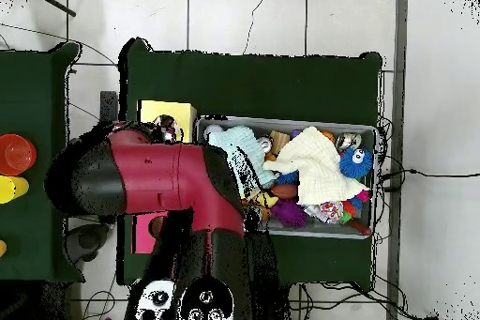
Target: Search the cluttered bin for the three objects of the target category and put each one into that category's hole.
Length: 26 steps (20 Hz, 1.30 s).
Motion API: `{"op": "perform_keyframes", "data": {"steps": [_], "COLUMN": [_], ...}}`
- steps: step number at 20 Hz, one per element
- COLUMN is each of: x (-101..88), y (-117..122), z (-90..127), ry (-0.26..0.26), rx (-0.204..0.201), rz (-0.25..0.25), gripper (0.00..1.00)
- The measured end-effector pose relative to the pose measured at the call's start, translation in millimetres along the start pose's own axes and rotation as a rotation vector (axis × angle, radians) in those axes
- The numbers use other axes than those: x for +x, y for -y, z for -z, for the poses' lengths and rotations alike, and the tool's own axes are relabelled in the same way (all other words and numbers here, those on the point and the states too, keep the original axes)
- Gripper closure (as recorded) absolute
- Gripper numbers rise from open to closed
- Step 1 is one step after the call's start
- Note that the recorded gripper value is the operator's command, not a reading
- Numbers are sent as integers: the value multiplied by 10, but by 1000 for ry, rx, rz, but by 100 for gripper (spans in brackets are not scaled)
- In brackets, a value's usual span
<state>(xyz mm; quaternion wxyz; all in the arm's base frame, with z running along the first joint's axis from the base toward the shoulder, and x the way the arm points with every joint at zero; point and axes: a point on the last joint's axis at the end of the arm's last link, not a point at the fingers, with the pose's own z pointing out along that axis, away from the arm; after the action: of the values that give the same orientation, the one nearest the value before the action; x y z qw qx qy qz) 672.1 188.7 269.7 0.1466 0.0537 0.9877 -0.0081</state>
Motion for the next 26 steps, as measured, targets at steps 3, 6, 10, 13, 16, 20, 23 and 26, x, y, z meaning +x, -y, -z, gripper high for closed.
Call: {"op": "perform_keyframes", "data": {"steps": [3,6,10,13,16,20,23,26], "x": [-21,-12,-13,-26,-36,-28,-19,-16], "y": [135,218,342,412,475,496,477,462], "z": [352,557,803,918,1029,1084,1092,1061], "ry": [-1,-15,-22,-10,7,14,14,7], "rx": [23,34,44,48,54,58,57,53], "rz": [-23,-42,-73,-89,-104,-112,-114,-119], "gripper": [100,100,100,100,100,100,100,100]}}
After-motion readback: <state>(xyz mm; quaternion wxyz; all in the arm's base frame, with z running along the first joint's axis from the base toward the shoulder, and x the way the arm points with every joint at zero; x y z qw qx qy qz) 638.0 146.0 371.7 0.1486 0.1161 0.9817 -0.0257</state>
